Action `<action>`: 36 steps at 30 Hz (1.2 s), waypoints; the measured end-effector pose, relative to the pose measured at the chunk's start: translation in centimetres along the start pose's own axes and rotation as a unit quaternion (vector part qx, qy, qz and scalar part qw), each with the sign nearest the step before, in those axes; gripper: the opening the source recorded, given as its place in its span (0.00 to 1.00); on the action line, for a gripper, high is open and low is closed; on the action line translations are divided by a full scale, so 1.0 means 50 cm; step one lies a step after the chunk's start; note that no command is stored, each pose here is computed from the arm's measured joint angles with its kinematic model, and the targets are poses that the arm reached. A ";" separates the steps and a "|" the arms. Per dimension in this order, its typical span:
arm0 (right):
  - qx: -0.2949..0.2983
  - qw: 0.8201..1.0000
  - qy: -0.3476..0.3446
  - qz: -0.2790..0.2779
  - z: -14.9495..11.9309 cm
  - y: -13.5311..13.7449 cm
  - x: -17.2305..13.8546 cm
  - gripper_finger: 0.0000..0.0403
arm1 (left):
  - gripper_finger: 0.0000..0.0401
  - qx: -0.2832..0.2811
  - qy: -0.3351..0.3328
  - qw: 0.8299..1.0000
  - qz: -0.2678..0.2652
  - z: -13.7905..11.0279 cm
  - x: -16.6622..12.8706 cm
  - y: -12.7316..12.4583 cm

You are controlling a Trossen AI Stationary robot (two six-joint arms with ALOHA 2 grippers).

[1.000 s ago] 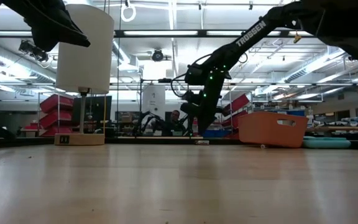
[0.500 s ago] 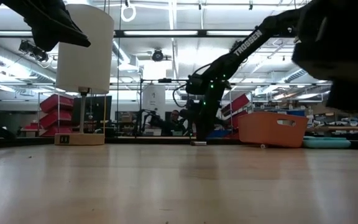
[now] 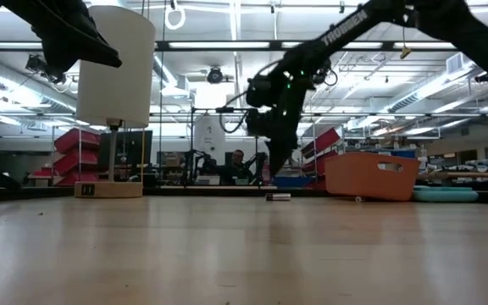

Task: Sort batteries
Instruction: Put the silver battery into the yellow bin

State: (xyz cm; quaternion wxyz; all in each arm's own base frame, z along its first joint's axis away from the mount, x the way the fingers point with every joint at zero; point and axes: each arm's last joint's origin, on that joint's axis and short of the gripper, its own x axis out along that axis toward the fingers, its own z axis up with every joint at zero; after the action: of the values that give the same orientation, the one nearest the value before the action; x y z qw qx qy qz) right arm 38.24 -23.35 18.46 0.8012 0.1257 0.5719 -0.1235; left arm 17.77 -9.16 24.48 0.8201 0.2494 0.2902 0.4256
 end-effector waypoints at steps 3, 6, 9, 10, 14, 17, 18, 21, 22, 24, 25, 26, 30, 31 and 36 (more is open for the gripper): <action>-0.108 0.993 0.058 -0.001 -0.014 0.059 -0.013 0.00 | 0.24 -0.003 0.005 1.000 -0.003 0.000 0.000 -0.001; -0.161 0.982 0.094 -0.017 -0.023 0.100 -0.009 0.01 | 0.24 -0.005 0.005 1.000 -0.004 0.000 0.000 -0.002; -0.192 0.977 0.094 -0.013 -0.025 0.135 0.000 0.06 | 0.24 -0.007 0.004 1.000 -0.004 0.000 0.000 -0.002; -0.200 0.975 0.097 -0.008 -0.028 0.150 0.004 0.08 | 0.24 -0.007 0.004 1.000 -0.004 0.000 0.000 -0.002; -0.221 0.968 0.114 0.008 -0.043 0.204 0.018 0.20 | 0.24 -0.009 0.010 1.000 -0.007 0.000 0.000 -0.003; -0.239 0.962 0.132 0.012 -0.062 0.238 0.033 0.30 | 0.24 -0.010 0.016 1.000 -0.010 -0.001 0.000 -0.004; -0.246 0.960 0.133 0.006 -0.067 0.250 0.039 0.33 | 0.24 -0.011 0.017 1.000 -0.010 -0.001 0.000 -0.004; -0.250 0.957 0.145 -0.031 -0.085 0.276 0.056 0.42 | 0.24 -0.011 0.017 1.000 -0.010 -0.001 0.000 -0.004; -0.246 0.957 0.147 -0.037 -0.090 0.280 0.062 0.44 | 0.24 -0.012 0.017 1.000 -0.010 -0.001 0.000 -0.004; -0.232 0.961 0.145 -0.037 -0.098 0.283 0.071 0.48 | 0.24 -0.013 0.017 1.000 -0.011 -0.001 0.000 -0.005; -0.224 0.963 0.144 -0.032 -0.101 0.283 0.073 0.50 | 0.24 -0.015 0.017 1.000 -0.011 0.000 0.000 -0.005; -0.216 0.965 0.143 -0.030 -0.103 0.283 0.075 0.51 | 0.24 -0.015 0.016 1.000 -0.011 0.000 0.000 -0.005; -0.204 0.968 0.141 -0.030 -0.112 0.283 0.083 0.51 | 0.24 -0.023 0.016 1.000 -0.014 0.001 0.000 -0.008; -0.202 0.969 0.141 -0.030 -0.113 0.283 0.084 0.50 | 0.24 -0.025 0.016 0.999 -0.014 0.001 0.000 -0.008; -0.205 0.968 0.140 -0.022 -0.113 0.284 0.086 0.35 | 0.24 -0.029 0.023 0.999 -0.019 0.001 0.000 -0.010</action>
State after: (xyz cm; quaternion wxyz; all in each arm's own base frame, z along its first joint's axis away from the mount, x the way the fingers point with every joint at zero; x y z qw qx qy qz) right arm 39.45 -8.35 13.44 0.7192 -0.0382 0.6937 -0.0026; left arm 18.07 -9.43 24.17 0.8282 0.2098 0.3007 0.4239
